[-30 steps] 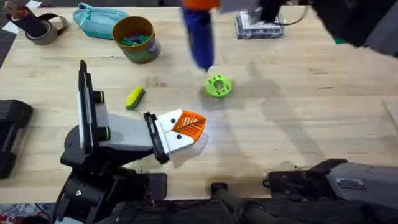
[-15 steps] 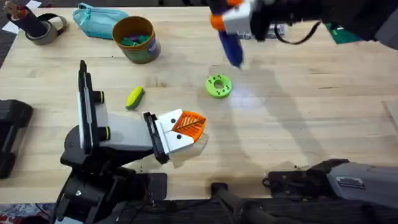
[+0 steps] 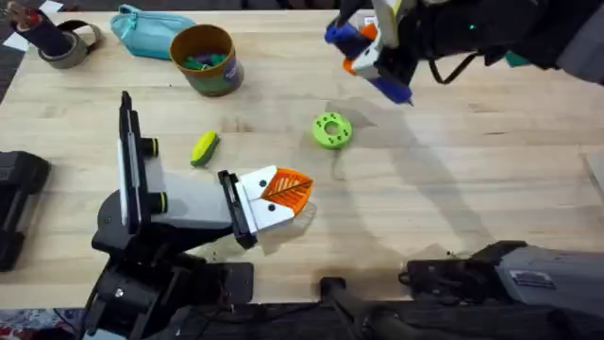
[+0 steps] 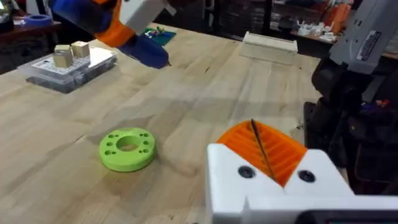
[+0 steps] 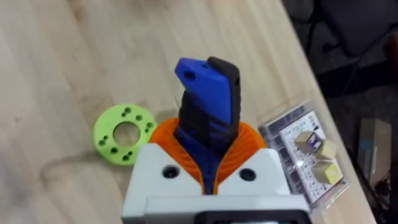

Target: Pick up the gripper from the table and insert it into the empty holder that is missing its gripper. Then pick up a screw, insert it into the mounting hole, and use the screwdriver to tighten it. Finally, clean up the table by picking up the vegetable and placing it into the bucket.

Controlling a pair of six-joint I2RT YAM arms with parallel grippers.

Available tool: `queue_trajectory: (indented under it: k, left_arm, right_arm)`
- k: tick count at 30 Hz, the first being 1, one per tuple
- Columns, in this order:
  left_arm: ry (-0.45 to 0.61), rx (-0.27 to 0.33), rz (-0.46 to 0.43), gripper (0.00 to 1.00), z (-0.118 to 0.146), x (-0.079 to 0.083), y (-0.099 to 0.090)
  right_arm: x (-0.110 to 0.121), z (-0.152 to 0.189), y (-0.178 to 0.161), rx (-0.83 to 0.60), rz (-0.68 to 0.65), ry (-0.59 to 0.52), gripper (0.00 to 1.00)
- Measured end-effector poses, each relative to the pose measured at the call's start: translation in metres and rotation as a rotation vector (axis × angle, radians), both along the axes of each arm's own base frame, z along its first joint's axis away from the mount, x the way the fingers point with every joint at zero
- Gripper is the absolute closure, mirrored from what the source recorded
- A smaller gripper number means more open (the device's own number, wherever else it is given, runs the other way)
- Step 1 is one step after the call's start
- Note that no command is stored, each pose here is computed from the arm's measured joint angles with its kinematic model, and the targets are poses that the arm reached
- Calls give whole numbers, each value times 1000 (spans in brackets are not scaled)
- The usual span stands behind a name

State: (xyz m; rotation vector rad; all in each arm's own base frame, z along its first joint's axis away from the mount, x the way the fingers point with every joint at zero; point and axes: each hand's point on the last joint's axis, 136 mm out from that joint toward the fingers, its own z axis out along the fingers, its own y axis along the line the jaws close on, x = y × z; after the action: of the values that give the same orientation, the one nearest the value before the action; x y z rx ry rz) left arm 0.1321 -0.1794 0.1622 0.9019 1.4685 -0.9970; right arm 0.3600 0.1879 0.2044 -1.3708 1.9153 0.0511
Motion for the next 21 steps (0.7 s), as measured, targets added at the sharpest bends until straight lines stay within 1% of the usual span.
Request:
queue_trajectory:
  k: [3, 4, 7, 10, 13, 17, 21]
  left_arm:
    - [0, 0, 0, 981, 0, 0, 0]
    - [0, 0, 0, 981, 0, 0, 0]
    - [0, 0, 0, 981, 0, 0, 0]
    - [-1, 0, 0, 981, 0, 0, 0]
    - [-1, 0, 0, 981, 0, 0, 0]
    - [-1, 0, 0, 981, 0, 0, 0]
    - [0, 0, 1, 981, 0, 0, 0]
  right_arm:
    - [-7, -9, -6, -48, -14, 34, 948]
    - [-18, -24, -19, -116, -40, 101, 949]
    - [-21, -46, -35, -184, -76, 181, 947]
    - [-14, -74, -49, -238, -117, 248, 948]
    - [-1, -101, -64, -302, -167, 282, 949]
    - [14, -124, -79, -371, -222, 287, 950]
    - [28, -134, -86, -386, -254, 264, 953]
